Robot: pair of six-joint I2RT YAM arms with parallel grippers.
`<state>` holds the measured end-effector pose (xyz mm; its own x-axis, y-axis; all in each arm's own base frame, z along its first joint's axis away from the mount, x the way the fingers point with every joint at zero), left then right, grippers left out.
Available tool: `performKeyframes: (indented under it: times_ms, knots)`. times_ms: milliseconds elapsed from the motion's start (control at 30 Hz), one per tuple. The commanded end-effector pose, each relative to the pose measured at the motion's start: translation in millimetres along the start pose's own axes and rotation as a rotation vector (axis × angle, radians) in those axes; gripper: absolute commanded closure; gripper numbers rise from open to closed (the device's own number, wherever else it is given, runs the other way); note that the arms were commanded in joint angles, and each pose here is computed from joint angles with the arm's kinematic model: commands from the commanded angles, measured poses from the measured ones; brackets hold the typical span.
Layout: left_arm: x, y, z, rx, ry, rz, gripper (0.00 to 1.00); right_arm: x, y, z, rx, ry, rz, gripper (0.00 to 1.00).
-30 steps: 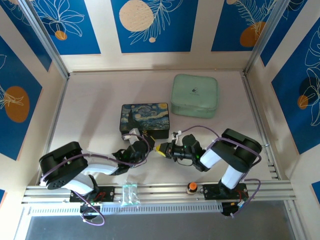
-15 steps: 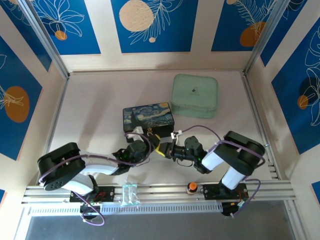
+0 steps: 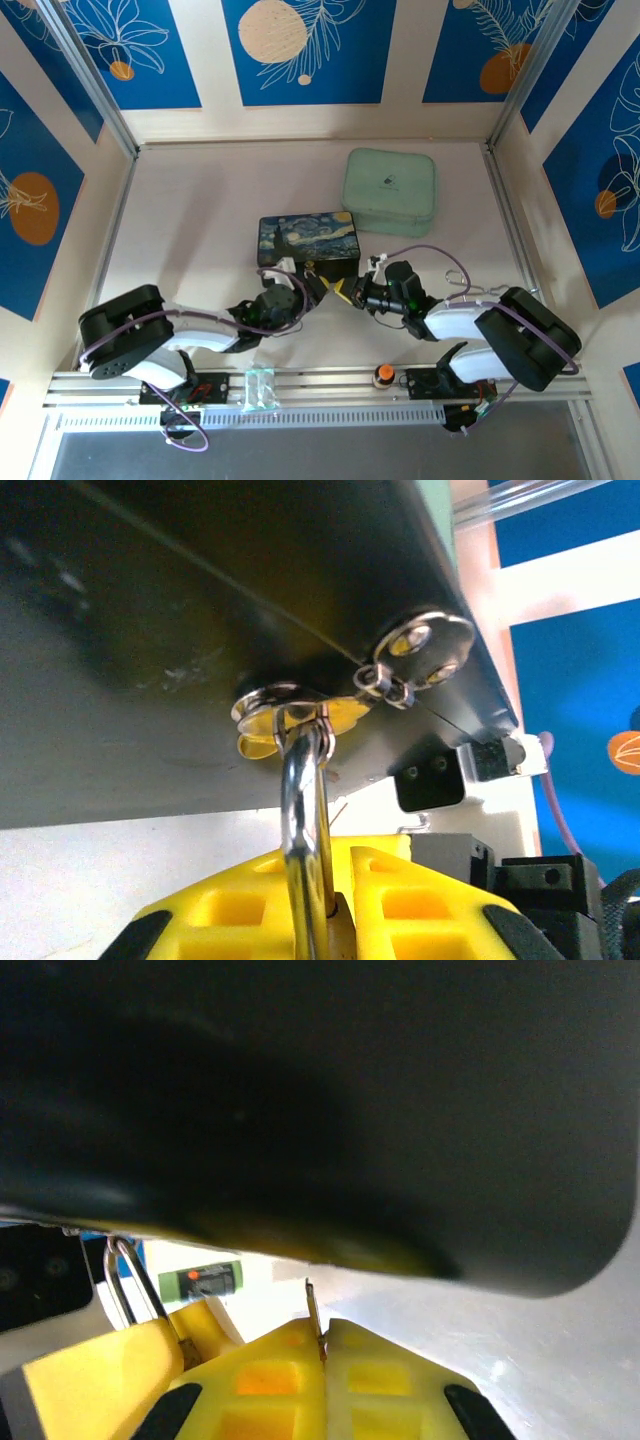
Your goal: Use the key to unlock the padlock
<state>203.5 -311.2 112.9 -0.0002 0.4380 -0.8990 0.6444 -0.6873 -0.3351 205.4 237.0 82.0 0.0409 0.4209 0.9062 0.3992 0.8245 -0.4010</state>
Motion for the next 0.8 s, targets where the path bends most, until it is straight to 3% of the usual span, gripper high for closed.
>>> performKeyframes:
  times_ms: [0, 100, 233, 500, 567, 633, 767]
  knots:
    - [-20, 7, 9, 0.041, 0.054, 0.045, 0.97, 3, -7, 11, 0.085, -0.133, 0.009, 1.00]
    - [-12, 14, 18, 0.088, 0.111, -0.029, 0.92, 5, -20, 19, 0.168, -0.252, 0.079, 1.00]
    - [3, 23, 24, 0.090, 0.065, -0.027, 0.92, -8, -43, 13, 0.147, -0.280, 0.174, 1.00]
    - [22, 35, 35, 0.097, 0.058, -0.048, 0.92, -1, -55, 2, 0.135, -0.309, 0.142, 1.00]
    - [25, 35, 37, 0.102, 0.066, -0.059, 0.87, 11, -57, 3, 0.137, -0.372, 0.085, 1.00]
    - [27, 29, 34, 0.079, 0.078, -0.069, 0.70, 25, -61, 7, 0.147, -0.450, 0.020, 1.00]
    - [21, 9, 19, 0.015, 0.139, -0.095, 0.52, 55, -73, 20, 0.195, -0.580, -0.112, 1.00]
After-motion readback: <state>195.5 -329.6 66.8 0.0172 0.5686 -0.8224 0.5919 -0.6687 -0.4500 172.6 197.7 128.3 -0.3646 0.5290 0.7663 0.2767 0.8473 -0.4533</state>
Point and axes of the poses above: each hand's point on the last joint's axis, 136 mm out from that joint toward the fingers, its own y axis out along the fingers, its own x axis along the line the jaws close on, z = x × y, the point moved 2 cm from there along -y, back along the fingers, and after that the axes turned 2 degrees about -y, right-handed, at the moved point
